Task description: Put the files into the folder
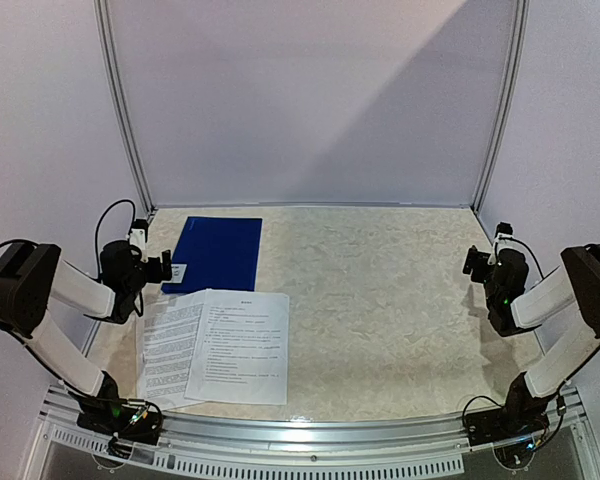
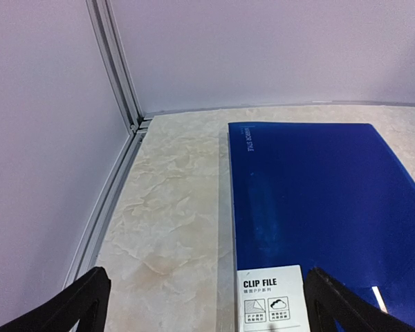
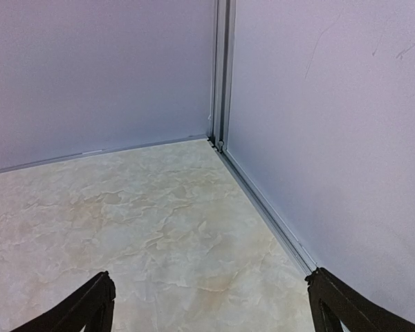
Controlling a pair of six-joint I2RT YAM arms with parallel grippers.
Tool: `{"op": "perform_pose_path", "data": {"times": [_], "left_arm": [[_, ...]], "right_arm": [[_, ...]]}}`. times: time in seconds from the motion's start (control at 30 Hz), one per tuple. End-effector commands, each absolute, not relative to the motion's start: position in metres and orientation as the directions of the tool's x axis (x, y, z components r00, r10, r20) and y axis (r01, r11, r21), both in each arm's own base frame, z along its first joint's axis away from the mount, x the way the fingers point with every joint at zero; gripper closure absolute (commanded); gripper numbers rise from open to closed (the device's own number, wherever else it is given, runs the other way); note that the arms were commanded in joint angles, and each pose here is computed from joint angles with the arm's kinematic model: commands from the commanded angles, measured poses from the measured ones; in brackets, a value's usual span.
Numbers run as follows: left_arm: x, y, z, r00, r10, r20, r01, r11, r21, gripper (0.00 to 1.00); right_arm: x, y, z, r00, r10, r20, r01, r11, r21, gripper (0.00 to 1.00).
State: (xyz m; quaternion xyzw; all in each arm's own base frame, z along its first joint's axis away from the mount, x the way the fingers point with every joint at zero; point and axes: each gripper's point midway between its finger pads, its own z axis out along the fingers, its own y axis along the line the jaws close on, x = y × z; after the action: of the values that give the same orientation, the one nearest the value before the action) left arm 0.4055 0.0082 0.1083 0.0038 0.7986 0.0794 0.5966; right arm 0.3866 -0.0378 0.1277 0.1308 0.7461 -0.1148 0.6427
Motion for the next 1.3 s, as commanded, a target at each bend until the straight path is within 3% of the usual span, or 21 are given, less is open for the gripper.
{"op": "perform_pose_path", "data": {"times": [0.0, 0.23, 0.37, 0.5, 0.53, 0.63, 0.77, 0.87, 0.93, 1.1, 1.27], "left_arm": [[0.407, 0.011, 0.116, -0.266, 0.098, -0.959, -0.104, 0.986, 0.13, 0.0], [0.408, 0.013, 0.116, -0.281, 0.087, -0.956, -0.101, 0.988, 0.12, 0.0], [0.428, 0.013, 0.147, -0.344, 0.051, -0.938, -0.038, 0.997, 0.068, 0.01], [0.436, 0.009, 0.17, -0.49, 0.265, -0.83, 0.141, 0.964, 0.225, 0.01], [0.424, 0.005, 0.161, -0.554, 0.333, -0.763, 0.221, 0.943, 0.25, 0.01], [0.395, -0.016, 0.164, -0.544, 0.57, -0.615, 0.491, 0.811, 0.318, 0.0], [0.359, -0.03, 0.146, -0.426, 0.848, -0.316, 0.716, 0.529, 0.455, 0.0], [0.343, -0.035, 0.126, -0.248, 0.962, -0.117, 0.829, 0.273, 0.489, 0.18], [0.335, -0.039, 0.116, -0.11, 0.992, -0.063, 0.875, 0.127, 0.468, 0.25], [0.345, -0.056, 0.086, 0.182, 0.983, -0.006, 0.833, -0.151, 0.533, 0.24], [0.346, -0.066, 0.049, 0.262, 0.963, -0.057, 0.873, -0.211, 0.44, 0.25]], "right_arm": [[0.386, -0.042, 0.132, -0.123, 0.05, -0.991, 0.359, 0.933, 0.003, 0.01], [0.371, -0.041, 0.145, -0.066, 0.044, -0.997, 0.349, 0.937, 0.018, 0.01], [0.365, -0.04, 0.167, -0.103, 0.049, -0.993, 0.342, 0.94, 0.011, 0.01], [0.367, -0.014, 0.217, -0.111, 0.165, -0.98, 0.202, 0.969, 0.14, 0.01], [0.369, -0.004, 0.224, -0.132, 0.184, -0.974, 0.153, 0.975, 0.163, 0.02], [0.371, 0.038, 0.239, -0.233, 0.218, -0.948, -0.065, 0.969, 0.239, 0.1], [0.369, 0.077, 0.247, -0.337, 0.244, -0.909, -0.192, 0.928, 0.32, 0.09], [0.364, 0.102, 0.259, -0.333, 0.221, -0.917, -0.254, 0.915, 0.312, 0.06], [0.361, 0.115, 0.265, -0.33, 0.22, -0.918, -0.29, 0.902, 0.321, 0.06], [0.356, 0.139, 0.264, -0.339, 0.2, -0.919, -0.349, 0.881, 0.32, 0.04], [0.35, 0.152, 0.265, -0.34, 0.191, -0.921, -0.388, 0.864, 0.322, 0.01]]}}
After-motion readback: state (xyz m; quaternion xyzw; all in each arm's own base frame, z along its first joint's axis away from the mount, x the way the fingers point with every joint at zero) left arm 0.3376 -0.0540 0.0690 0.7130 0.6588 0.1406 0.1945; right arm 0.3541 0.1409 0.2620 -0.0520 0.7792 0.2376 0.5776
